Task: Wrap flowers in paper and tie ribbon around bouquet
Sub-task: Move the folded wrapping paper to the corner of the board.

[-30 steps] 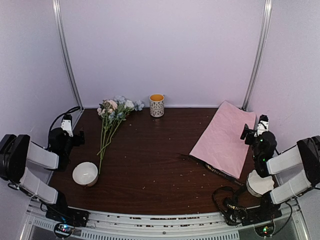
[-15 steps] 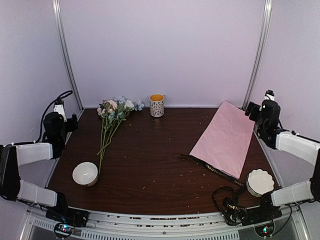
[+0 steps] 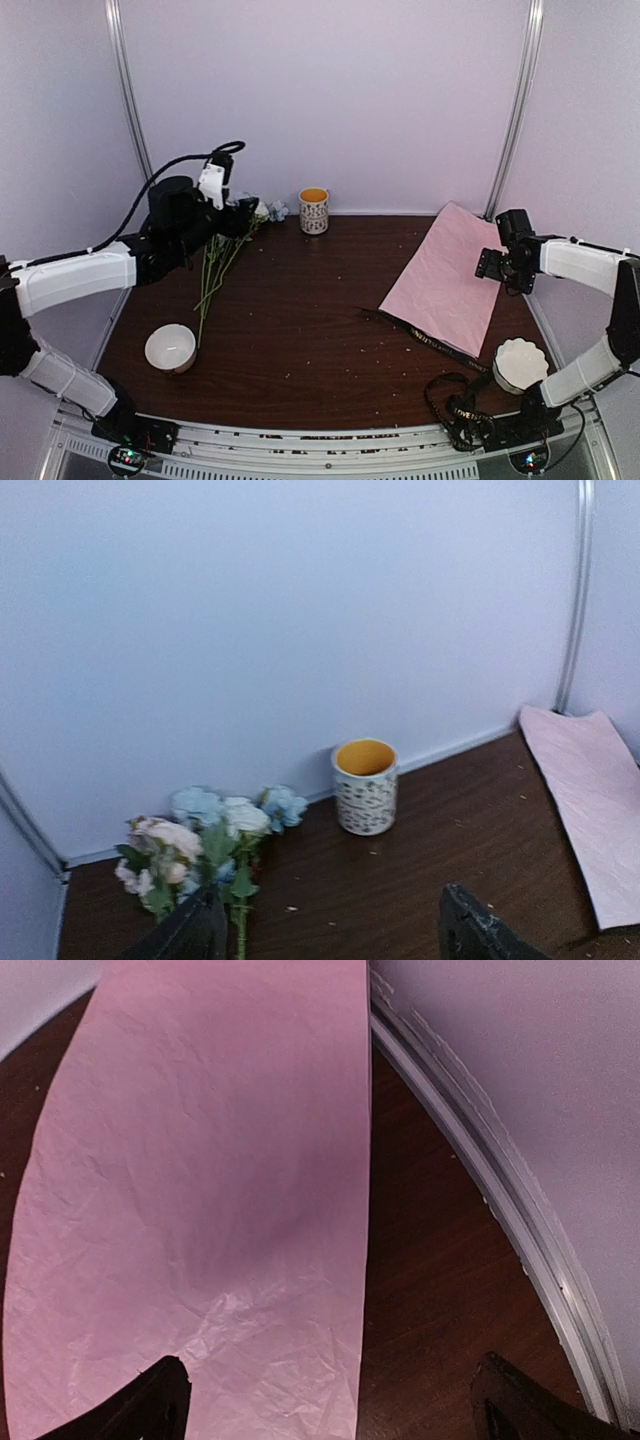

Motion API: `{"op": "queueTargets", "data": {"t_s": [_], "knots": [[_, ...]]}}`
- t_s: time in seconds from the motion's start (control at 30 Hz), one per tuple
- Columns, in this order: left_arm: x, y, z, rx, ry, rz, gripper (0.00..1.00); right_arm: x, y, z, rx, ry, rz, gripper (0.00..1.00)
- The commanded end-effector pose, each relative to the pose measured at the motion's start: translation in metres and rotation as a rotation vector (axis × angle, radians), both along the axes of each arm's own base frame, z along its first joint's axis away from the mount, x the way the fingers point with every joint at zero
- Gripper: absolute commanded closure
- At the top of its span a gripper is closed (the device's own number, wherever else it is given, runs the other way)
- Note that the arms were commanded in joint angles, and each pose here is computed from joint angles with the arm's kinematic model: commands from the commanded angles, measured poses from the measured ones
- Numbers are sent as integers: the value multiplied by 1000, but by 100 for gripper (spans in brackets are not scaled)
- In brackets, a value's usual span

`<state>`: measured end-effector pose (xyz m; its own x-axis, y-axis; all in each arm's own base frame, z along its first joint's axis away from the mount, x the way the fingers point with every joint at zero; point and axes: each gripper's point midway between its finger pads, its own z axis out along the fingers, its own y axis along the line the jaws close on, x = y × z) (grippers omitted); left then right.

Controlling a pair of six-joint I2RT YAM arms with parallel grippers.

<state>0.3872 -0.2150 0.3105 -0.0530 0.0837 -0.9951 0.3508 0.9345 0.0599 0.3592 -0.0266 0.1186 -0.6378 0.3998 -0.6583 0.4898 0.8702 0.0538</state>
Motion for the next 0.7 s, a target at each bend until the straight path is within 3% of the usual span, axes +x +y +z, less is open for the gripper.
{"op": "queueTargets", "data": {"t_s": [0.0,0.1,0.33,0.67], "knots": [[-14,-112,-57,10,268,-389,25,-18,-4,-31,71,181,-76,0],[-28,-178,-84,4,427,-622,26,-20,10,-52,151,258,-55,0],[-43,-272,-142,4,656,-882,22,-38,26,-80,257,307,-47,0],[-36,-314,-210,-48,911,-925,19,-40,47,-100,325,343,32,1]]}}
